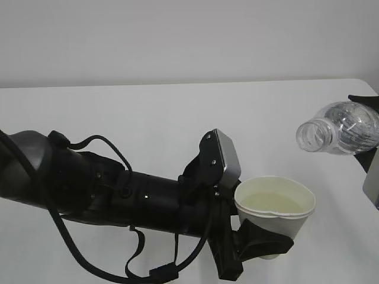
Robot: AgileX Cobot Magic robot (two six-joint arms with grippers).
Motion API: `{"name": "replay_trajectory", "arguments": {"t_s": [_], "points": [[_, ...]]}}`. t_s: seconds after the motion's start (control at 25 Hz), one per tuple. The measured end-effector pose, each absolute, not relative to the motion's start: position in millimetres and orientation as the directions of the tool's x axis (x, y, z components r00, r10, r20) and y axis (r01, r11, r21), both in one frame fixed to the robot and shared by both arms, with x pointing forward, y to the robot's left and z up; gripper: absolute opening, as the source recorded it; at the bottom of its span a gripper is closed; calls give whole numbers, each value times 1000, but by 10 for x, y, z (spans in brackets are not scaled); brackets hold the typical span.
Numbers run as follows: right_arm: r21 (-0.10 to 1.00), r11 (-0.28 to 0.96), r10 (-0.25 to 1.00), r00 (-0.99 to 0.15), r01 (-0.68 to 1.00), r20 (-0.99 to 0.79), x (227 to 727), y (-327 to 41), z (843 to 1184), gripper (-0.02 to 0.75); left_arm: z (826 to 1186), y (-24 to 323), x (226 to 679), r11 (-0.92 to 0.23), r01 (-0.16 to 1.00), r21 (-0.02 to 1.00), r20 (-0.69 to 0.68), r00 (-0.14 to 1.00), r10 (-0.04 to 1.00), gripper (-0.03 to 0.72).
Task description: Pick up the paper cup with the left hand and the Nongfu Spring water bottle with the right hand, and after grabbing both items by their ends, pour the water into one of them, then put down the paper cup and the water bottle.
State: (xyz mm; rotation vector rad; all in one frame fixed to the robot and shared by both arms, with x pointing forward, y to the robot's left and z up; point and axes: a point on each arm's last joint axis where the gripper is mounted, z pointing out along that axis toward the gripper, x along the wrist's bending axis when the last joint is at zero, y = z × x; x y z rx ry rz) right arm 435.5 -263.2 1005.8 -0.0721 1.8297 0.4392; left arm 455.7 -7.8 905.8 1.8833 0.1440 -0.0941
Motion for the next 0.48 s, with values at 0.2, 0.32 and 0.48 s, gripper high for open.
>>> {"name": "replay_trajectory", "arguments": {"t_s": [0.2,0.32,0.48], "points": [[349,904,262,-324,-248,-909,4355,-2626,10065,435,9063,-79,4575,-299,162,940,-147,986,75,412],[424,878,336,-343,-222,-877,4355,-2625,10067,435,9065,-80,4583,-294,170,941,-151,985,85,412],[545,820,459,-371,-172,-807,4355,-2624,10068,435,9071,-80,4599,-284,184,941,-160,981,105,412]]}}
